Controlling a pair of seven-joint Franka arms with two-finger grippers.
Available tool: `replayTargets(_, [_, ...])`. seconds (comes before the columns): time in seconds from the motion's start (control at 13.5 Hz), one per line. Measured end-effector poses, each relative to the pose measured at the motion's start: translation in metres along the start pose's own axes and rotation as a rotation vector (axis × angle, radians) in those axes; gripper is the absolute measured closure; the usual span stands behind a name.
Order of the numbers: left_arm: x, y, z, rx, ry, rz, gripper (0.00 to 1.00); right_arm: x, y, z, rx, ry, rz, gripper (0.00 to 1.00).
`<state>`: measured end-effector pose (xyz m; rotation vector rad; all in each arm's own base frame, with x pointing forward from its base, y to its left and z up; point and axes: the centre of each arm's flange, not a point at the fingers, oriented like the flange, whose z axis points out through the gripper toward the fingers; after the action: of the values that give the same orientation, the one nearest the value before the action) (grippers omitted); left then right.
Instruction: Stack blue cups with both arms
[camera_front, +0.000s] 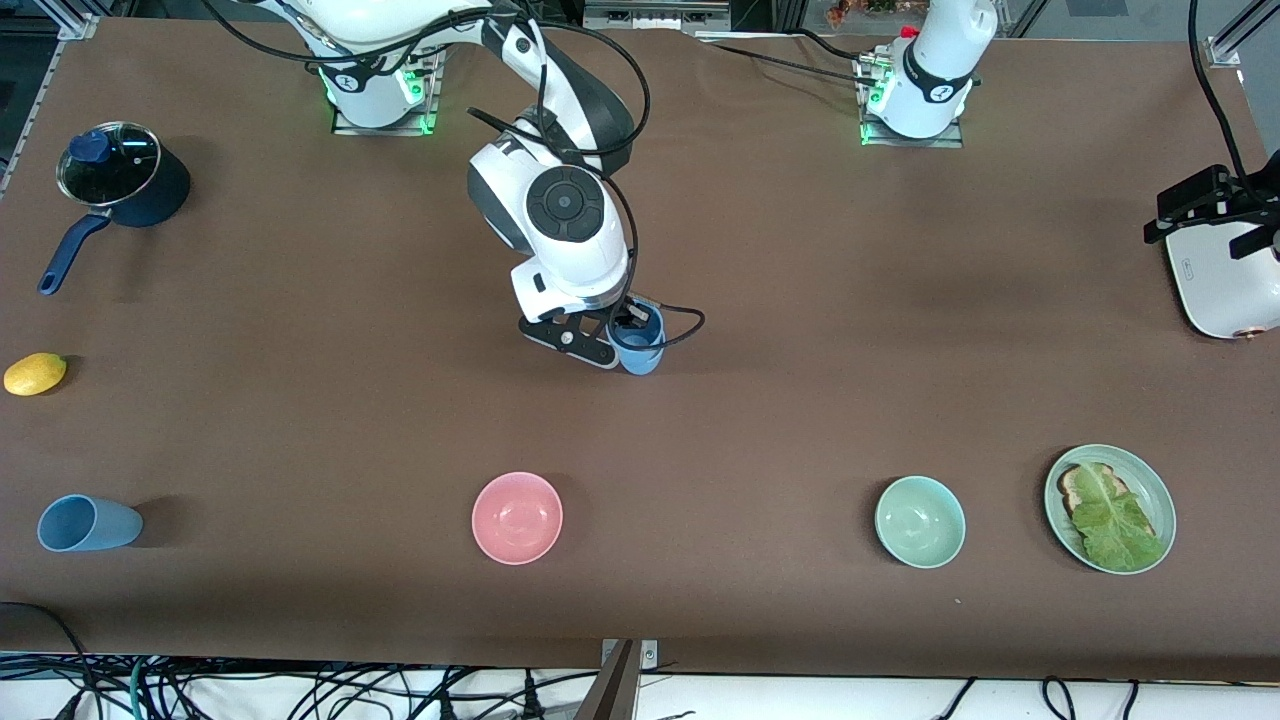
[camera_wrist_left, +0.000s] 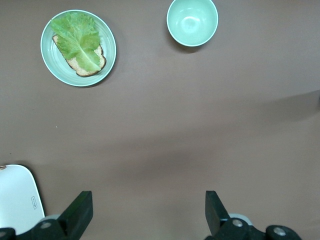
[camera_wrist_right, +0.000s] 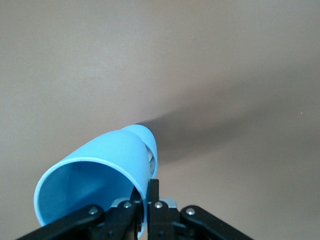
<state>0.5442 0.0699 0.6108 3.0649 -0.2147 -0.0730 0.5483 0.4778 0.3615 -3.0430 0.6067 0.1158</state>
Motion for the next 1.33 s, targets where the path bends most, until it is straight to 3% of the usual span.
replayTargets(0.37, [0.002, 0.012, -0.006, 0.075, 0.004, 0.037, 0.01, -0.002, -0.001, 0.000, -0.001, -0.001, -0.002, 0.95])
replayTargets(0.74, [0.014, 0.057, -0.009, 0.088, 0.048, 0.009, 0.01, -0.005, -0.001, 0.001, -0.011, -0.006, -0.007, 0.95])
replayTargets(1.33, [0.013, 0.053, -0.009, 0.088, 0.049, 0.008, 0.01, -0.009, -0.002, 0.004, -0.019, -0.010, -0.012, 0.95])
